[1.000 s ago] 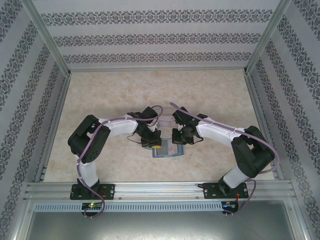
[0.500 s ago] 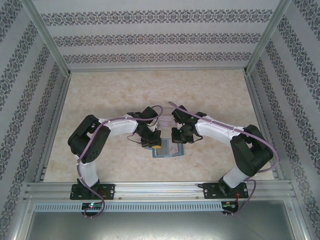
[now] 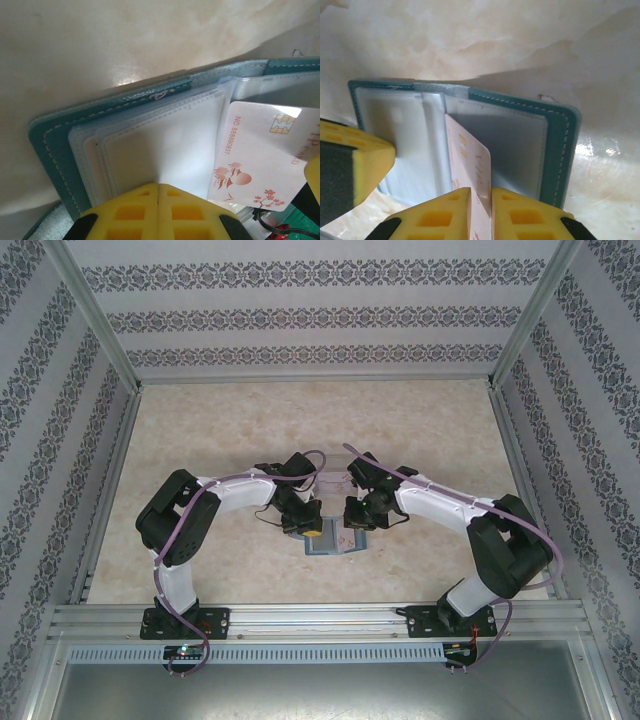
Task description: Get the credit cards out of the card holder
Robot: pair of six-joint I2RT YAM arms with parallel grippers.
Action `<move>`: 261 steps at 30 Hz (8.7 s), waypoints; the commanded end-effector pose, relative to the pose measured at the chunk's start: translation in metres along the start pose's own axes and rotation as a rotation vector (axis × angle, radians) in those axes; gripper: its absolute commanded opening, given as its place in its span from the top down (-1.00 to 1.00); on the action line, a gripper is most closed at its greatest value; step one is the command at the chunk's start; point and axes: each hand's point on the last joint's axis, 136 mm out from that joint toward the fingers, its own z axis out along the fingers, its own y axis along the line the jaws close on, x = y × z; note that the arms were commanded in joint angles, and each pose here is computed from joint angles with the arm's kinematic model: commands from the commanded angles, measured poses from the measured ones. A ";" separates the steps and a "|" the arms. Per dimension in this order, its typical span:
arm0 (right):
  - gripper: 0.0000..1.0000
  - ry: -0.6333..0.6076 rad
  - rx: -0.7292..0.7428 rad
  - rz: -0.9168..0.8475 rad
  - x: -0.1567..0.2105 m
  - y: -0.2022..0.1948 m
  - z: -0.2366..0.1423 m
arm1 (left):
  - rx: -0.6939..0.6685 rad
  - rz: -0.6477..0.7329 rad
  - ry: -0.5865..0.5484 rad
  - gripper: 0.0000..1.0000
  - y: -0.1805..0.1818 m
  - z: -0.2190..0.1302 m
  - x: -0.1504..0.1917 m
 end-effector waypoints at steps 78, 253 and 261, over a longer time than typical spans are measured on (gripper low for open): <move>1.00 0.242 0.171 -1.549 -0.119 0.049 -0.046 | -0.019 -0.095 -0.205 0.92 0.053 -0.060 0.008; -0.29 0.119 0.212 -0.027 0.018 0.015 0.062 | 0.040 -0.027 -0.049 1.00 0.029 0.002 0.002; -0.08 0.127 0.230 -0.018 0.019 0.011 0.066 | 0.042 -0.026 -0.051 1.00 0.029 0.001 0.002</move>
